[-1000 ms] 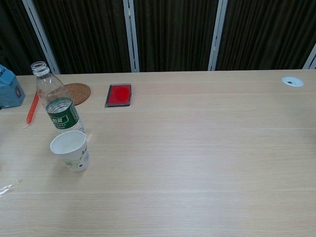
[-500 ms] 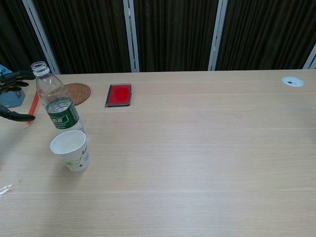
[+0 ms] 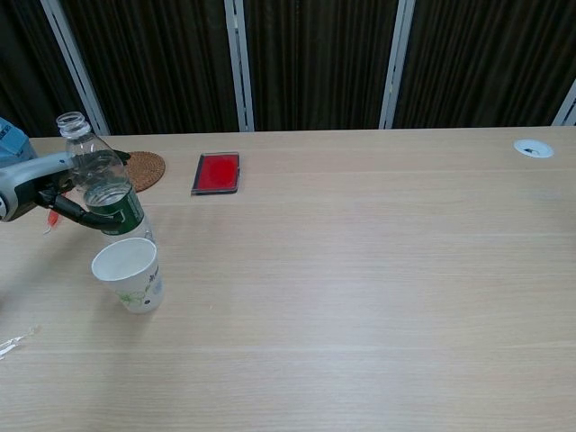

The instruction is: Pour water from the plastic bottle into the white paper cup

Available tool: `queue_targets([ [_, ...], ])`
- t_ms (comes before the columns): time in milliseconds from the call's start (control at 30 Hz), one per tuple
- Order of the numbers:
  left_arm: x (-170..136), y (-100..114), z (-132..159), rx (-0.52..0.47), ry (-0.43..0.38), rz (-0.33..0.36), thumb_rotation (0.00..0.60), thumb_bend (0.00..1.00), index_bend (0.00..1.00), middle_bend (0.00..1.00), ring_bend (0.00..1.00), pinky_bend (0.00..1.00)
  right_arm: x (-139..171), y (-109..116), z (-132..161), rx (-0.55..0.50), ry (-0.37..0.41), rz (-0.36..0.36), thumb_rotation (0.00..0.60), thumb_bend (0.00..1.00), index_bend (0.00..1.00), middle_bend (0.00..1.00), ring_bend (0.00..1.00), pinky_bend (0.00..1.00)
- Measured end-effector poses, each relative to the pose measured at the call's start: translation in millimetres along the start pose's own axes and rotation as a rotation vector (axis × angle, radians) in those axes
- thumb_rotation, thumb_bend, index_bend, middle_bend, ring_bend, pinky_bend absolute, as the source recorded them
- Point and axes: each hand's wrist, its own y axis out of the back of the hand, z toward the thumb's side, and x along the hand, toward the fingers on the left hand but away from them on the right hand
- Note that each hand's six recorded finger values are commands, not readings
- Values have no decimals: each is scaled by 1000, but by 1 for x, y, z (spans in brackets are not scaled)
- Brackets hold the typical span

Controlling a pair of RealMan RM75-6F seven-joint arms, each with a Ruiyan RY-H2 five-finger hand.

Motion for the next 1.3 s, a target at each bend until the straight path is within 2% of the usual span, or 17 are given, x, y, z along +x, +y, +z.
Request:
queue_targets([
  [267, 12, -11, 9, -30, -22, -16, 600, 0, 7, 3, 0, 32, -3, -4, -2, 6, -9, 13, 600, 0, 0, 0, 0, 0],
  [367, 15, -15, 12, -67, -27, -23, 600, 0, 135, 96, 21, 104, -4, -6, -3, 9, -14, 17, 600, 0, 0, 0, 0, 0],
  [433, 17, -18, 14, -101, -28, -26, 600, 8, 278, 211, 87, 170, -5, -6, -4, 11, -17, 18, 600, 0, 0, 0, 0, 0],
  [500, 20, -19, 14, -125, -27, -25, 600, 57, 371, 287, 144, 211, -5, -6, -4, 12, -18, 18, 600, 0, 0, 0, 0, 0],
  [733, 26, -22, 14, -228, -27, -24, 600, 455, 568, 445, 265, 289, -7, -9, -5, 19, -22, 27, 600, 0, 0, 0, 0, 0],
  [867, 28, -23, 13, -291, -24, -25, 600, 547, 654, 493, 303, 318, -7, -10, -5, 21, -23, 30, 600, 0, 0, 0, 0, 0],
  [1067, 30, -23, 13, -348, -30, -27, 600, 553, 659, 496, 306, 322, -7, -11, -5, 23, -26, 34, 600, 0, 0, 0, 0, 0],
  [1300, 28, -3, 23, -310, -86, -25, 600, 553, 673, 502, 312, 331, -7, -11, -5, 22, -25, 37, 600, 0, 0, 0, 0, 0],
])
